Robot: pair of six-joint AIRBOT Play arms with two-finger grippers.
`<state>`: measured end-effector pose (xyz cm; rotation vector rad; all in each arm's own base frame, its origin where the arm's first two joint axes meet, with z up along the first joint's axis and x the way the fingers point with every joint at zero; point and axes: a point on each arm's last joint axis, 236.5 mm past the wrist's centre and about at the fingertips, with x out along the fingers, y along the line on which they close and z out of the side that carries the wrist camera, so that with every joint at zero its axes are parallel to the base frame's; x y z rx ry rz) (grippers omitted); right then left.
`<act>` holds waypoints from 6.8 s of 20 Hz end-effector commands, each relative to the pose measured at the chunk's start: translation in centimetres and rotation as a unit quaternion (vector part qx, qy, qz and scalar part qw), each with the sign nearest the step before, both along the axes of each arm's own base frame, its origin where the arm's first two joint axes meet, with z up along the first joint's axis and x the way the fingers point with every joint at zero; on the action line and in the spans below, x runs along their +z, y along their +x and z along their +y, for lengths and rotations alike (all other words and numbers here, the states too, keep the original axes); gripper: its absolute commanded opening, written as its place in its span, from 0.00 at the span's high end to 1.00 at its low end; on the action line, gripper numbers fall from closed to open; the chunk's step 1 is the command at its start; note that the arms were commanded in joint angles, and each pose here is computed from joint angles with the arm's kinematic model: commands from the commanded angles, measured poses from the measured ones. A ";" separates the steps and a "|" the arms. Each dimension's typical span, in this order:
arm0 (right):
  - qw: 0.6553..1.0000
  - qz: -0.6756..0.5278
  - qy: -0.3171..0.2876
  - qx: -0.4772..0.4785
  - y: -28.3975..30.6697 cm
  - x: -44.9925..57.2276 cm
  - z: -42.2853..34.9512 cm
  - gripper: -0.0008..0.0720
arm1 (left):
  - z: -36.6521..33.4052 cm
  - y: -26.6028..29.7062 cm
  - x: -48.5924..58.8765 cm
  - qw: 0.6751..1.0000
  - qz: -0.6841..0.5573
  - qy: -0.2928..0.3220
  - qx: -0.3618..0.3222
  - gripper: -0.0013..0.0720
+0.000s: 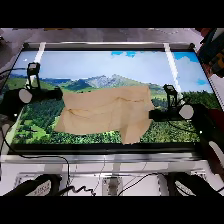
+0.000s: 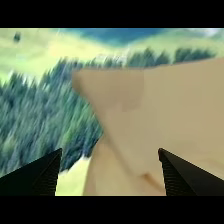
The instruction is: Fold the clothes and pants, and hang the long-sleeved shirts on hangers.
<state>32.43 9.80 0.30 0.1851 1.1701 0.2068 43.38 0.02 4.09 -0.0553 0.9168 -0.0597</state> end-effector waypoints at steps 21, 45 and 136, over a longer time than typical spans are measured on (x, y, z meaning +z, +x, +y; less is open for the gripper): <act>1.000 -0.019 0.011 -0.006 0.0 0.7 0.2 0.97 | 0.9 -13.6 -14.4 0.901 0.280 -0.329 0.026 0.40; 1.000 -0.025 0.014 -0.008 0.3 0.8 0.3 0.97 | 4.4 -12.1 -13.8 0.920 0.287 -0.268 -0.014 0.20; 0.941 0.332 -0.048 -0.031 -0.9 -5.4 -12.9 0.69 | 2.7 -4.0 -2.7 0.977 0.197 -0.067 -0.049 0.46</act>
